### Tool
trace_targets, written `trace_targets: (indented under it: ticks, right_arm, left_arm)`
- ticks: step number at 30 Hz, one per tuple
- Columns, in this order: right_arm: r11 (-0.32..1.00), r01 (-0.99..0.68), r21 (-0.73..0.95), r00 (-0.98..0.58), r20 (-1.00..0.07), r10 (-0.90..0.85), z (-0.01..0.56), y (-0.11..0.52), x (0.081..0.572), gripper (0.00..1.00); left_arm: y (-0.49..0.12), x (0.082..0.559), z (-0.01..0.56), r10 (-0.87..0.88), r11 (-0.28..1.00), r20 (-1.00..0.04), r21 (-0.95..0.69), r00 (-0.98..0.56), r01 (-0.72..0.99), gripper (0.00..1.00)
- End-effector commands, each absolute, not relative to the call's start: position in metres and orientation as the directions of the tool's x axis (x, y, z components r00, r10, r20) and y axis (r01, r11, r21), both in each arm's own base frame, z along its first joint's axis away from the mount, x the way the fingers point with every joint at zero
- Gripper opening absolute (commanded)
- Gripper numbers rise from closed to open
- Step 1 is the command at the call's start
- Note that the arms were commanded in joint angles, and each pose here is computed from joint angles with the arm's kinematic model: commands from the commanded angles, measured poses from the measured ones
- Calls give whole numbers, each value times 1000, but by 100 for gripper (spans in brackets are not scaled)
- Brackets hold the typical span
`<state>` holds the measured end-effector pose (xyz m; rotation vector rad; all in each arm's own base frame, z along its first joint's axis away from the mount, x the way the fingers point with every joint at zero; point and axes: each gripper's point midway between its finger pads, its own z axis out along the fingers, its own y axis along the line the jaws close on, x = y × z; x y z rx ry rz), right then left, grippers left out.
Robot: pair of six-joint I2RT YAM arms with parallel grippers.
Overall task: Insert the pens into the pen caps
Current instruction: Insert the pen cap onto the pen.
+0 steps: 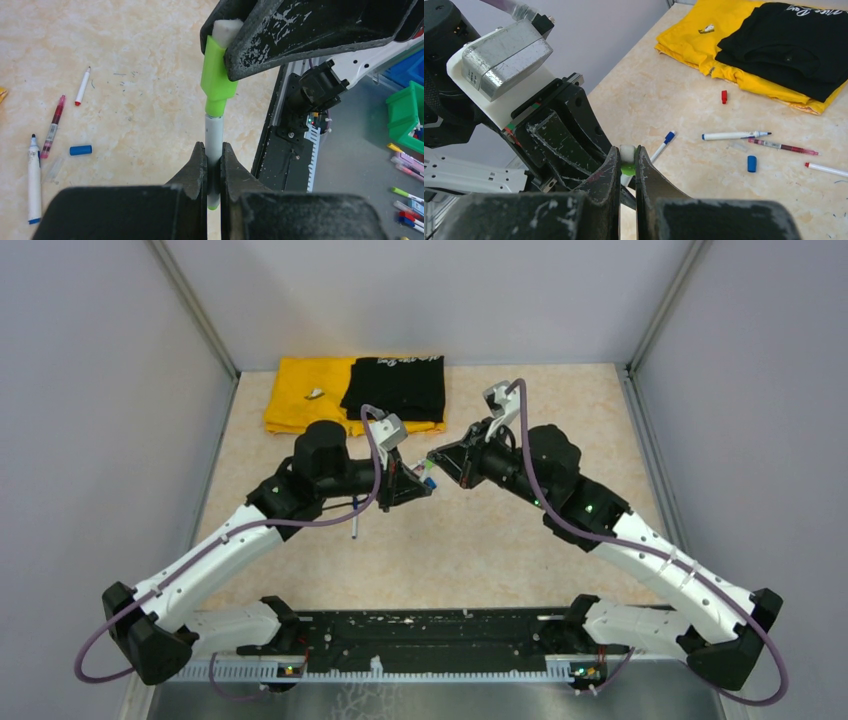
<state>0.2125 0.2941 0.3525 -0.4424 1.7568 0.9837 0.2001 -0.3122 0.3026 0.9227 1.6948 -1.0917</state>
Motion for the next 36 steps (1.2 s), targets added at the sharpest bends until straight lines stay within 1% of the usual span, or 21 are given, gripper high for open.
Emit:
trace_targets:
  ticks: [1, 11, 13, 17, 19, 22, 25, 28, 31, 33, 36]
  right_arm:
    - [493, -621, 609, -783, -493, -379, 191, 294, 82, 0]
    - [486, -591, 644, -804, -421, -420, 161, 296, 54, 0]
    - [503, -608, 614, -794, -458, -400, 170, 294, 63, 0]
    - [533, -663, 526, -735, -594, -327, 220, 295, 104, 0]
    - [558, -685, 469, -681, -685, -260, 259, 294, 132, 3]
    - [584, -715, 385, -562, -813, -152, 329, 291, 168, 10]
    - [595, -743, 305, -428, -901, -71, 392, 292, 188, 18]
    - [599, -750, 281, -307, -950, 60, 449, 288, 199, 27]
    - [608, -746, 273, -201, -962, 185, 488, 278, 204, 37]
    - [611, -743, 275, -150, -957, 249, 503, 269, 204, 41]
    - [652, -710, 265, -111, -957, 268, 498, 255, 207, 44]
  left_arm:
    - [-308, 210, 477, -339, 339, -930, 17, 139, 941, 0]
    - [-303, 212, 496, -394, 365, -902, 25, 179, 931, 0]
    - [-303, 212, 494, -384, 364, -907, 27, 176, 931, 0]
    - [-310, 211, 479, -342, 333, -929, 23, 143, 943, 0]
    - [-314, 211, 469, -308, 316, -944, 14, 117, 949, 0]
    - [-318, 211, 451, -263, 303, -961, -4, 80, 953, 0]
    - [-321, 211, 437, -232, 297, -971, -21, 51, 955, 0]
    - [-321, 211, 427, -209, 298, -977, -32, 33, 954, 0]
    - [-321, 210, 420, -197, 296, -980, -38, 22, 954, 0]
    - [-321, 211, 416, -192, 304, -981, -44, 16, 952, 0]
    - [-318, 214, 412, -179, 325, -984, -48, 12, 944, 0]
